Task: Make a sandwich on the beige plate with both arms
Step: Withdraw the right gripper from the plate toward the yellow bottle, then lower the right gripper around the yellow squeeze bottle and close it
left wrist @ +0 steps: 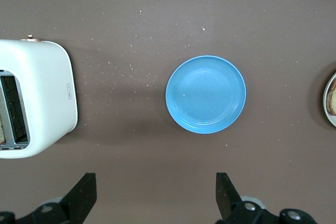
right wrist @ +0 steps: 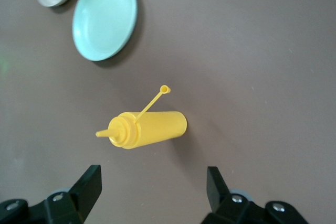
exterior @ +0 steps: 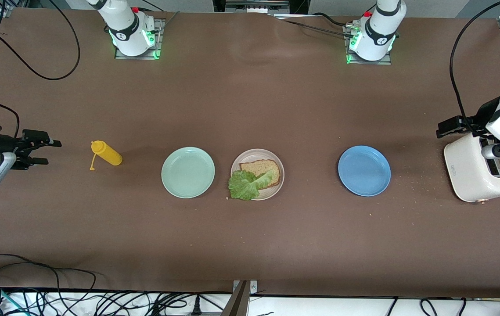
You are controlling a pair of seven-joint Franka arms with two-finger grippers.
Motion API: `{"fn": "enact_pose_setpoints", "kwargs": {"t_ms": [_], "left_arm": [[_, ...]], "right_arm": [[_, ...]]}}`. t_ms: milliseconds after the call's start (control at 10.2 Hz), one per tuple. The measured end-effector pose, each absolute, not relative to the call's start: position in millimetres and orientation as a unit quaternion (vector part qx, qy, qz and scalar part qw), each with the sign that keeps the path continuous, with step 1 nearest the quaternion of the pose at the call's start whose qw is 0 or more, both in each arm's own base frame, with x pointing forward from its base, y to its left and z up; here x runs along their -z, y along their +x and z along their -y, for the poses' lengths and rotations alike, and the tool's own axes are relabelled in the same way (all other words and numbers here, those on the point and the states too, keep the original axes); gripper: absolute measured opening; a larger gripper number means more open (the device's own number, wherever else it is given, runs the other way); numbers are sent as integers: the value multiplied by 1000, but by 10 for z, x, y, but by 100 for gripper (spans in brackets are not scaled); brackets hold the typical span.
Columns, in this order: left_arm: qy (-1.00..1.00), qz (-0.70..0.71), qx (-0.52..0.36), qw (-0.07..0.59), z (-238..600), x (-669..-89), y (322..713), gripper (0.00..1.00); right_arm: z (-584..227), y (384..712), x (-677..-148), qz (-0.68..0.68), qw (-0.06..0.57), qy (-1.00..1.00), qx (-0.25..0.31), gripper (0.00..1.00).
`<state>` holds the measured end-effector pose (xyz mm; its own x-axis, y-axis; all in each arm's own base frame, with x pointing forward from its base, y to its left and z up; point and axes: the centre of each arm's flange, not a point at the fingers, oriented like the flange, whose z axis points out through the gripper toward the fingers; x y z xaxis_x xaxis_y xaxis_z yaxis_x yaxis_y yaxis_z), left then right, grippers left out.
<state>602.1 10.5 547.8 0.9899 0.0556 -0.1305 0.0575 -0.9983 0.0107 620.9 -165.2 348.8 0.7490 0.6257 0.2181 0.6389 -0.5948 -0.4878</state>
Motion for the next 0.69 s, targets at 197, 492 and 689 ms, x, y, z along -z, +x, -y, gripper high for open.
{"fn": "enact_pose_setpoints", "kwargs": {"t_ms": [197, 492, 689], "left_arm": [[997, -28, 65, 7, -107, -5478, 6021, 100], [997, -29, 65, 7, -108, -5477, 6021, 100], [997, -29, 66, 7, -108, -5477, 6021, 100]], "right_arm": [[1836, 6094, -3094, 426, 327, -839, 88, 91], [1965, 5981, -2549, 500, 355, -771, 173, 90], [1911, 6007, -2459, 548, 346, -735, 201, 90]]}}
